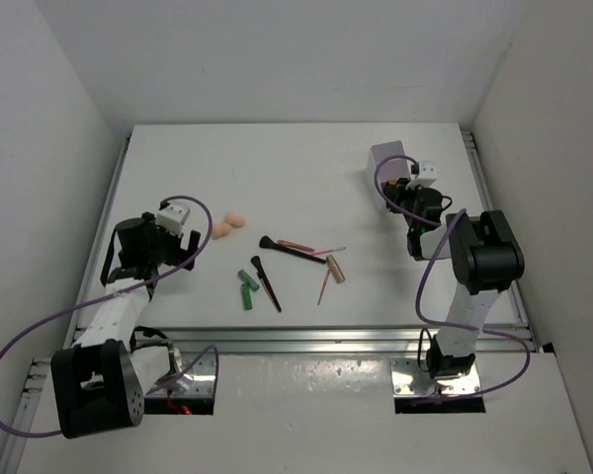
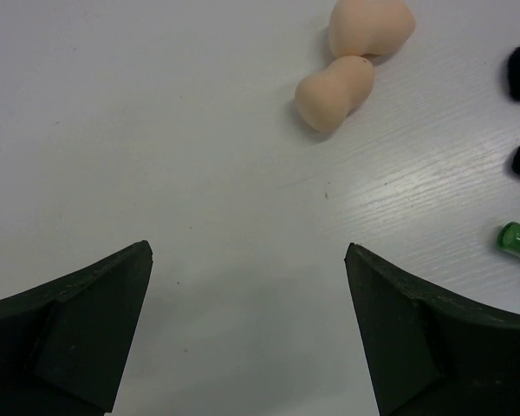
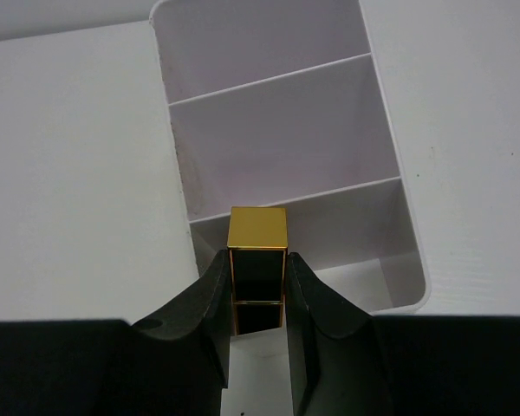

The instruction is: Organize the makeup

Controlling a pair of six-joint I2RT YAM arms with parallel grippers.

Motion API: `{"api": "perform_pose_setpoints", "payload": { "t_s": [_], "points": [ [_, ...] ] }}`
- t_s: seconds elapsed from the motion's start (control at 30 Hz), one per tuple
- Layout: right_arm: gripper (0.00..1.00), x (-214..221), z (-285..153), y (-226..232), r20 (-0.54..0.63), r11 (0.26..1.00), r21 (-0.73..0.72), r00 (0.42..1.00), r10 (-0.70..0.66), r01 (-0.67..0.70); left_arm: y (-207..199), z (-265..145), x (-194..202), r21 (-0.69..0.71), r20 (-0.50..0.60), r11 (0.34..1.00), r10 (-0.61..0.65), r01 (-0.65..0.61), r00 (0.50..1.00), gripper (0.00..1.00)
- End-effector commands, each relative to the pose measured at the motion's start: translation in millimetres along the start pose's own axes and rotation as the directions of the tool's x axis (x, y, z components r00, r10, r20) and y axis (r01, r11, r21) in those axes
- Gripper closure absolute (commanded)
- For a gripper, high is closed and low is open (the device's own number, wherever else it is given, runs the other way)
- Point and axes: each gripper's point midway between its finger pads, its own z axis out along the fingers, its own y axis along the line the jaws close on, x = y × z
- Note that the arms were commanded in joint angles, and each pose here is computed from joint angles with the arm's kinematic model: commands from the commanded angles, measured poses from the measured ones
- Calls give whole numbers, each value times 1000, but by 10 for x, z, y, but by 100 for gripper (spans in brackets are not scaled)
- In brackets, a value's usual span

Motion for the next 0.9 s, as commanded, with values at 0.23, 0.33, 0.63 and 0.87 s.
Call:
{"api": "perform_pose_setpoints", "payload": {
  "t_s": [0.23,0.33,0.63,0.87],
  "points": [
    [100,-173,-4,223,126,995,-91,991,38,-27,83,-15,-196,-11,50,1000,20,-19,999,0],
    [100,-138,-1,203,134,1000,-21,991,10,-8,88,-29,-219,-15,57,1000,23,-23,998,0],
    [100,-50,60,296,95,989,134,992,-79,66,67,-48,-182,-15,57,999,33,-32,998,0],
    [100,-103,51,237,99,982,186,993,-57,38,52,-65,-165,-19,65,999,36,-35,997,0]
  ]
}}
